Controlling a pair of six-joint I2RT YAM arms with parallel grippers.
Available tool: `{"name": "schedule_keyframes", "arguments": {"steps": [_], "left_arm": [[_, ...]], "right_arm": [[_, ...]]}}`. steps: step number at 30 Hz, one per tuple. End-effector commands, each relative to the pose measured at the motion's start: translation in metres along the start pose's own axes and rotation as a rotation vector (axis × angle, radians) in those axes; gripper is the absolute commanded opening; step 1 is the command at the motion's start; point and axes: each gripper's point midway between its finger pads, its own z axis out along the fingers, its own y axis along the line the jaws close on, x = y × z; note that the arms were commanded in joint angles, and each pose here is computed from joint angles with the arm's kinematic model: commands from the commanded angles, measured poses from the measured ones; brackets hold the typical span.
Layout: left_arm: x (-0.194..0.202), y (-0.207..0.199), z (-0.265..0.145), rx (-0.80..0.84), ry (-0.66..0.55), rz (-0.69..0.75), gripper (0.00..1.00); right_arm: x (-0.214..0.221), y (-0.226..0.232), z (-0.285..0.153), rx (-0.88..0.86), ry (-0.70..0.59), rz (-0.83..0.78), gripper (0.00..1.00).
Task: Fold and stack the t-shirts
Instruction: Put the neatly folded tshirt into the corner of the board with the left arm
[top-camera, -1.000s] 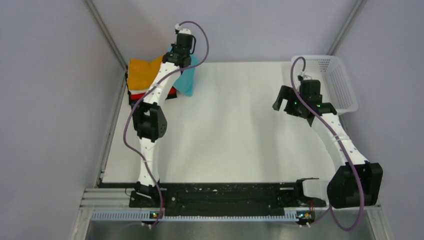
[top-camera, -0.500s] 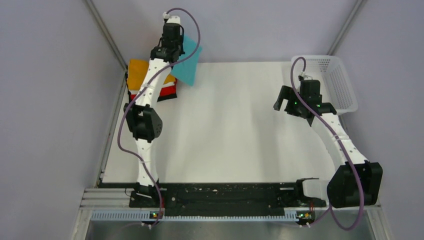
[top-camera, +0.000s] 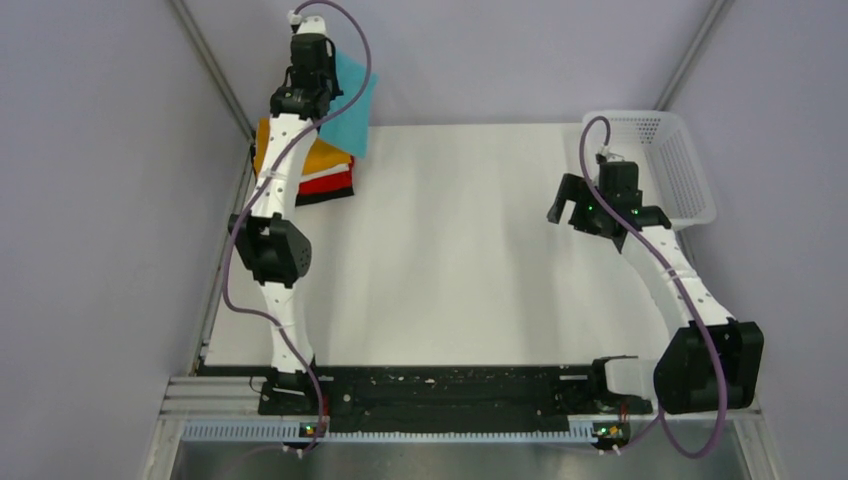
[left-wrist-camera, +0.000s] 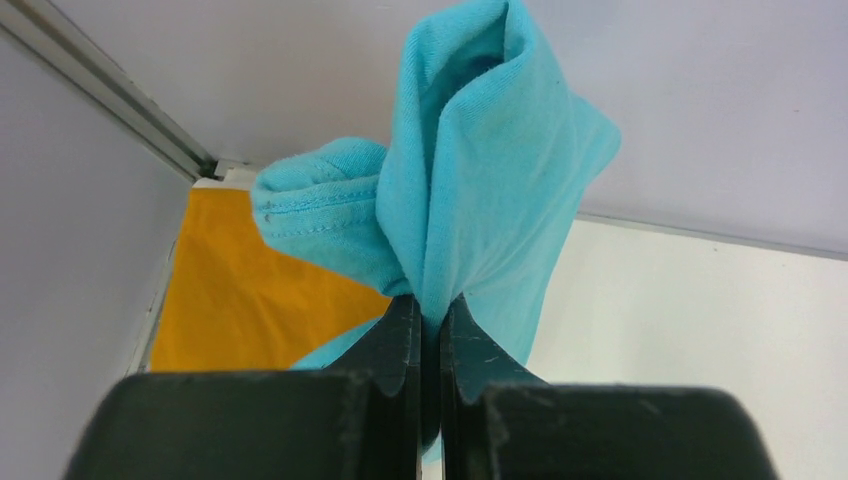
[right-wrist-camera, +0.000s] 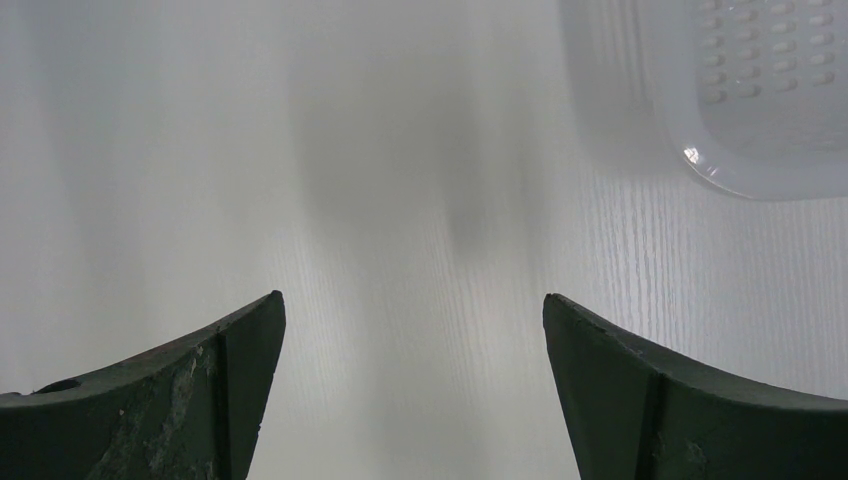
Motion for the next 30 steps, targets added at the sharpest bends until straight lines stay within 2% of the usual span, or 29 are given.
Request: {"name": "schedule_keyframes", "arguments": {"steps": [1, 11, 20, 30], "left_arm": [[-0.049, 0.023, -0.018, -0.010, -0.118, -0.066, 0.00], [-0.008, 0.090, 0.022, -0.088, -0.015, -0.052, 0.00], [0.030, 0.109, 0.064, 0.014, 0.035, -0.041, 0.00], [0.061, 0.169, 0.092, -0.082, 0.086, -0.105, 0.00]], "right_arm": [[-0.006, -0.004, 0.004, 0.017, -0.017, -0.003, 0.99], [0.000, -0.007, 0.011, 0.036, 0.020, -0.003, 0.99], [0.005, -0.018, 0.017, 0.096, 0.059, -0.005, 0.99], [0.011, -0.024, 0.026, 0.129, 0.096, -0.009, 0.99]]}}
